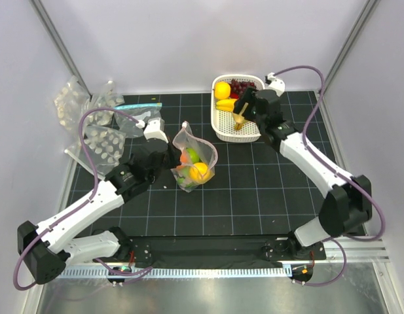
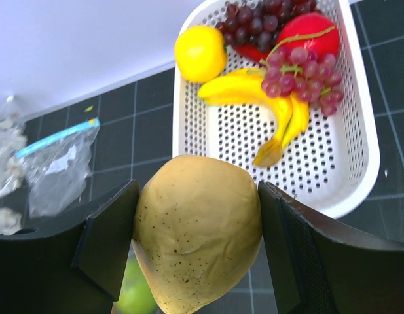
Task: Place the food in the zip-top bag and seal the zipper
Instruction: Place the fake fruit in the zipper food storage bag.
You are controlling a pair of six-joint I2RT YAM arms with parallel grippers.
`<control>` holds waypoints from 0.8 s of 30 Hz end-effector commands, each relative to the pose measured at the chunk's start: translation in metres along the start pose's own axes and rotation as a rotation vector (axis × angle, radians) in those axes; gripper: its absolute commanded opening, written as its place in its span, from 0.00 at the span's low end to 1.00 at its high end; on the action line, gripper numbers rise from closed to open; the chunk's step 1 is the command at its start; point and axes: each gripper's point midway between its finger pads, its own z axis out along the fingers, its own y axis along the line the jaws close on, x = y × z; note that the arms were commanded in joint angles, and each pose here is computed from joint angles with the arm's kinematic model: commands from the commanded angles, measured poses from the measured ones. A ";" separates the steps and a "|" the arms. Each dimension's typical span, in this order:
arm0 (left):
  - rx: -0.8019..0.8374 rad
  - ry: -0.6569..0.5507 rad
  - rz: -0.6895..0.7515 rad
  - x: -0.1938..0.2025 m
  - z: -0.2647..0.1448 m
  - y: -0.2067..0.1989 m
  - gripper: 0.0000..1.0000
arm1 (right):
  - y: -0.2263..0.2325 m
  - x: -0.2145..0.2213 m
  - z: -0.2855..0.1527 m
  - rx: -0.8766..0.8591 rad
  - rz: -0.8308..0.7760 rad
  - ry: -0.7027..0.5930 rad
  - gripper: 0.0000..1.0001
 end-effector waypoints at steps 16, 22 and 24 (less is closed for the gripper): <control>0.136 0.014 0.016 0.000 0.005 -0.037 0.00 | 0.070 -0.004 -0.190 -0.566 0.043 -0.112 0.47; 0.158 -0.015 0.025 -0.007 -0.005 -0.040 0.00 | 0.104 0.008 -0.212 -0.744 -0.019 -0.095 0.46; 0.172 -0.024 0.029 -0.010 -0.009 -0.042 0.00 | 0.121 0.018 -0.226 -0.843 -0.052 -0.060 0.46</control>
